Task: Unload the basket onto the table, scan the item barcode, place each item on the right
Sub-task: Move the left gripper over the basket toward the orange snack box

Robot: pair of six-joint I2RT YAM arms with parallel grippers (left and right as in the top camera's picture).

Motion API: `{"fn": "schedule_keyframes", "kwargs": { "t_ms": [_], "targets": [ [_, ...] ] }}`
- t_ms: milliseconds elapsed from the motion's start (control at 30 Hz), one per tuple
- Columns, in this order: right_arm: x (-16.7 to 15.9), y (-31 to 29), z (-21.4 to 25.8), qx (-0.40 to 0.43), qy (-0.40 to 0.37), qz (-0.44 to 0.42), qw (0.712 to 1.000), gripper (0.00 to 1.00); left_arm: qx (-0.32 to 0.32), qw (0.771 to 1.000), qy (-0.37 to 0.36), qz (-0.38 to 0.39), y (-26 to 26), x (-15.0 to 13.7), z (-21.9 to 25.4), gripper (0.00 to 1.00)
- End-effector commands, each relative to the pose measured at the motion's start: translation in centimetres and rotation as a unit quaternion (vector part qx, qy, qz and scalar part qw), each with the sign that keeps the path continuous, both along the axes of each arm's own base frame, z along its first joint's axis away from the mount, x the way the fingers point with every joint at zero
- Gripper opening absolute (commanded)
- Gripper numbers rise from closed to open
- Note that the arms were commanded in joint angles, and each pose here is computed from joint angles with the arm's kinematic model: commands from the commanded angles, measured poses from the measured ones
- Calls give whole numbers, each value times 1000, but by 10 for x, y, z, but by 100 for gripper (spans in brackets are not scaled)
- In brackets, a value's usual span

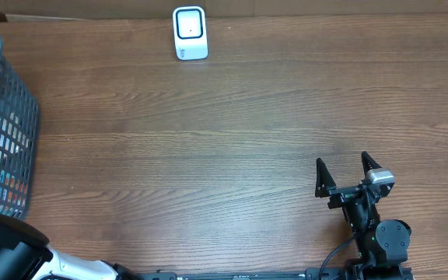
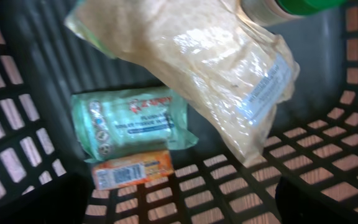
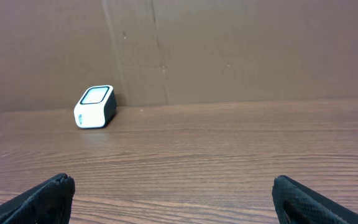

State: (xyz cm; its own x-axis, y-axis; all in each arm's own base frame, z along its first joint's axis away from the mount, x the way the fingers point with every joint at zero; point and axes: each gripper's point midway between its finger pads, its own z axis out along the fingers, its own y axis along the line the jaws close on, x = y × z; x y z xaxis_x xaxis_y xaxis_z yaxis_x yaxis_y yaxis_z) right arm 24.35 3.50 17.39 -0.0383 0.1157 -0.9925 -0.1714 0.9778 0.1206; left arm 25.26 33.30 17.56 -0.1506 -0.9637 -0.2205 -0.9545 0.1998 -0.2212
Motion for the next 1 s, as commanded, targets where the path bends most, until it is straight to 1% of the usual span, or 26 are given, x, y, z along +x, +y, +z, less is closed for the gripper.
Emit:
{"fn": "schedule_keyframes", "kwargs": {
  "t_ms": [0,133,333,500,700,967],
  "targets": [
    [0,0,-3,2,0,-2,1000,100,-10,1000,0,-4,-6,6,-4,100],
    [0,0,-3,2,0,-2,1000,100,-10,1000,2,-9,-9,10,-5,100],
    [0,0,-3,2,0,-2,1000,100,-1,1000,25,-8,-7,3,-8,100],
    [0,0,-3,2,0,-2,1000,100,-5,999,38,-31,-11,-1,-14,100],
    [0,0,-3,2,0,-2,1000,100,-14,996,74,-44,-17,-15,-29,100],
    [0,0,-3,2,0,-2,1000,100,-25,993,90,-71,-24,-20,-52,99]
  ]
}}
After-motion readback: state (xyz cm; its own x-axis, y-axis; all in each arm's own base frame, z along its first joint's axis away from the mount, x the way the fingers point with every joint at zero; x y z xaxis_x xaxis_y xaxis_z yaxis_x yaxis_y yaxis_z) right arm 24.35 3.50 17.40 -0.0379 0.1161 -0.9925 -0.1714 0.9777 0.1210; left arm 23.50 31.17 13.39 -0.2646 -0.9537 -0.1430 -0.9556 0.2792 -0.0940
